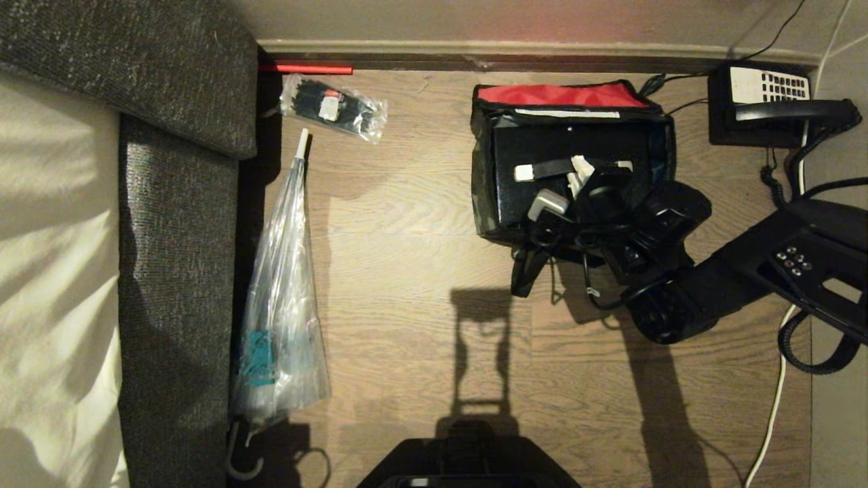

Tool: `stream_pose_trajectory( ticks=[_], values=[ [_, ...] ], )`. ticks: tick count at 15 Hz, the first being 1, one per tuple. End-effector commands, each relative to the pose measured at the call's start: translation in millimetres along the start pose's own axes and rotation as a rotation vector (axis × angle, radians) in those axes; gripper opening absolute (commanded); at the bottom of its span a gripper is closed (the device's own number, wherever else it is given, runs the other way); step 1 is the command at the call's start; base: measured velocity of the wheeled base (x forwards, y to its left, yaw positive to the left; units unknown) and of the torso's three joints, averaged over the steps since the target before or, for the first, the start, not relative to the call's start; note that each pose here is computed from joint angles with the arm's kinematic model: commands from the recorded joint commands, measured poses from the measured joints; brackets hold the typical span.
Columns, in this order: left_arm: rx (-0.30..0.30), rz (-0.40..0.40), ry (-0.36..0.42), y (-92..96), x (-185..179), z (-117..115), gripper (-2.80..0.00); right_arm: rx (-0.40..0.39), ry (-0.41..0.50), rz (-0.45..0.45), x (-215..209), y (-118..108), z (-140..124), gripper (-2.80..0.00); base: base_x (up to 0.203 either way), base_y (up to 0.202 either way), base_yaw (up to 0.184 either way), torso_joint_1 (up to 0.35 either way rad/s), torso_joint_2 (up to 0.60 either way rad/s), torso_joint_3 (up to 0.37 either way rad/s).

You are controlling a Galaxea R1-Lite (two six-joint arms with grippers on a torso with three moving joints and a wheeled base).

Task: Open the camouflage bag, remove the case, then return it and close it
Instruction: Grip the handle

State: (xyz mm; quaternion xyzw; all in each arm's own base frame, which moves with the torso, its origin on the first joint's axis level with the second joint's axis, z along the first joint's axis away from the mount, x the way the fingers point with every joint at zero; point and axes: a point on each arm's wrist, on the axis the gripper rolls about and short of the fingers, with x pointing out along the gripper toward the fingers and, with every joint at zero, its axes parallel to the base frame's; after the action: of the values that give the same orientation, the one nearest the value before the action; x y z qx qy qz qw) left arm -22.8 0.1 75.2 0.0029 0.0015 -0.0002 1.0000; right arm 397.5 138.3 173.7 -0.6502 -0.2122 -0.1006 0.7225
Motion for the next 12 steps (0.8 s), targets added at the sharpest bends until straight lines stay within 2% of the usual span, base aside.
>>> stream_pose_trajectory(
  ticks=[1,12],
  values=[
    [0.0,-0.001,0.002,0.0,0,0,-2.8,0.005,-0.01,-0.061,0,-22,4,-2.8,0.0,0.0,0.0,0.0,0.0,0.0],
    [0.0,-0.001,0.002,0.0,0,0,-2.8,-0.009,-0.033,-0.095,-9,-51,4,-2.8,0.0,0.0,0.0,0.0,0.0,0.0]
  ],
)
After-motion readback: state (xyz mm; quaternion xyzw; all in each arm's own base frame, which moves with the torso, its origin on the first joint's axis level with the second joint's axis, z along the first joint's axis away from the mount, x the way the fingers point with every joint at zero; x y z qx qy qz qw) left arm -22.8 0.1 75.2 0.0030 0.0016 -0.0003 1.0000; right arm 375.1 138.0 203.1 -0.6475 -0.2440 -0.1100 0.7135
